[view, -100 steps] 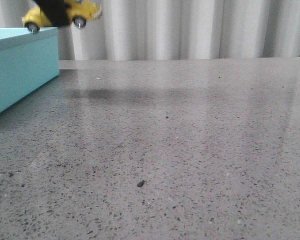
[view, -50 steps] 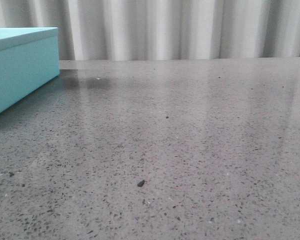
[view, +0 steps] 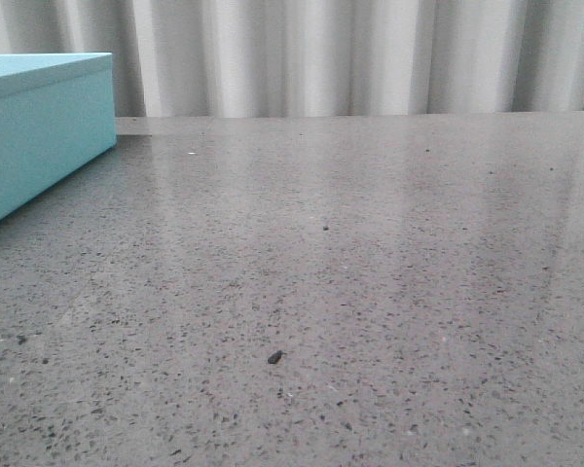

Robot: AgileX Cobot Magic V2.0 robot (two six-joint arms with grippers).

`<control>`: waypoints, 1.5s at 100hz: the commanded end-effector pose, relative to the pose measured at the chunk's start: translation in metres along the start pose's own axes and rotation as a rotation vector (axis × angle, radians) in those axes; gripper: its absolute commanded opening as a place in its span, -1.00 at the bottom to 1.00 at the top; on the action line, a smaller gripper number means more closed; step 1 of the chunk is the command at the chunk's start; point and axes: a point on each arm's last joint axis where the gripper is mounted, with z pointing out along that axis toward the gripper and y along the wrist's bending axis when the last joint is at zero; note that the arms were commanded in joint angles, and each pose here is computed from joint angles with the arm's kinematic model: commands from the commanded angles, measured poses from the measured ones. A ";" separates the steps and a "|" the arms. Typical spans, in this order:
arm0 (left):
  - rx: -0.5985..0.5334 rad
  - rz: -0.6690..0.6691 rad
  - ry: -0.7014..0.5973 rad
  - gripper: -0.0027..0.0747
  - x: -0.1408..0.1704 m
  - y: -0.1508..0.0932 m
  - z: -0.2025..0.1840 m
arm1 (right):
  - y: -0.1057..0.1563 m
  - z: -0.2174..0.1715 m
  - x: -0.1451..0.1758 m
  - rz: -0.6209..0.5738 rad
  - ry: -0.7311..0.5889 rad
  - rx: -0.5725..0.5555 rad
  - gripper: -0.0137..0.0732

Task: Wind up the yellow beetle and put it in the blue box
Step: 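Lower the beetle into the blue box and open the left gripper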

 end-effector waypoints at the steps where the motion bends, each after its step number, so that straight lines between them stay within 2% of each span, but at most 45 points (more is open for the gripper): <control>1: 0.015 -0.035 -0.026 -0.83 0.006 -0.001 -0.012 | 0.000 -0.004 -0.013 -0.002 -0.104 -0.002 -0.78; 20: 0.063 -0.045 0.081 -0.82 0.015 -0.003 0.024 | 0.000 -0.004 -0.014 -0.002 -0.111 -0.003 -0.78; 36: 0.112 -0.062 0.117 -0.79 0.016 -0.004 0.044 | 0.000 -0.004 -0.014 -0.002 -0.111 -0.003 -0.78; 41: 0.122 -0.065 0.124 -0.71 0.015 -0.005 0.048 | 0.000 -0.004 -0.014 -0.002 -0.111 -0.003 -0.78; 48: 0.142 -0.073 0.125 -0.48 0.014 -0.006 0.051 | 0.000 -0.004 -0.014 -0.002 -0.111 -0.003 -0.78; 52: 0.148 -0.076 0.122 -0.26 0.014 -0.006 0.053 | 0.000 -0.004 -0.014 -0.002 -0.111 -0.003 -0.78; 63: 0.148 -0.078 0.119 0.17 0.013 -0.006 0.055 | 0.000 -0.004 -0.014 -0.002 -0.111 -0.003 -0.78; 72: 0.156 -0.079 0.125 0.30 0.014 -0.007 0.055 | 0.000 -0.004 -0.014 -0.002 -0.111 -0.003 -0.78; 92: 0.157 -0.079 0.128 0.30 0.014 -0.007 0.055 | 0.000 -0.004 -0.014 -0.002 -0.111 -0.003 -0.78; 108: 0.181 -0.091 0.101 0.27 0.012 -0.010 0.049 | 0.000 -0.004 -0.013 -0.006 -0.107 0.003 -0.78; 115: 0.180 -0.091 0.085 0.16 0.012 -0.011 0.043 | -0.001 -0.005 -0.013 -0.015 -0.110 0.014 -0.78; 125: 0.170 -0.088 0.051 -0.16 0.013 -0.012 0.028 | -0.004 -0.008 -0.011 -0.035 -0.133 0.037 -0.78; 142: 0.207 -0.103 -0.059 -0.97 0.013 -0.022 -0.008 | -0.007 -0.018 0.004 -0.064 -0.220 0.057 -0.78; 150: 0.213 -0.100 -0.104 -0.99 0.015 -0.026 -0.024 | -0.009 -0.020 0.017 -0.089 -0.253 0.076 -0.78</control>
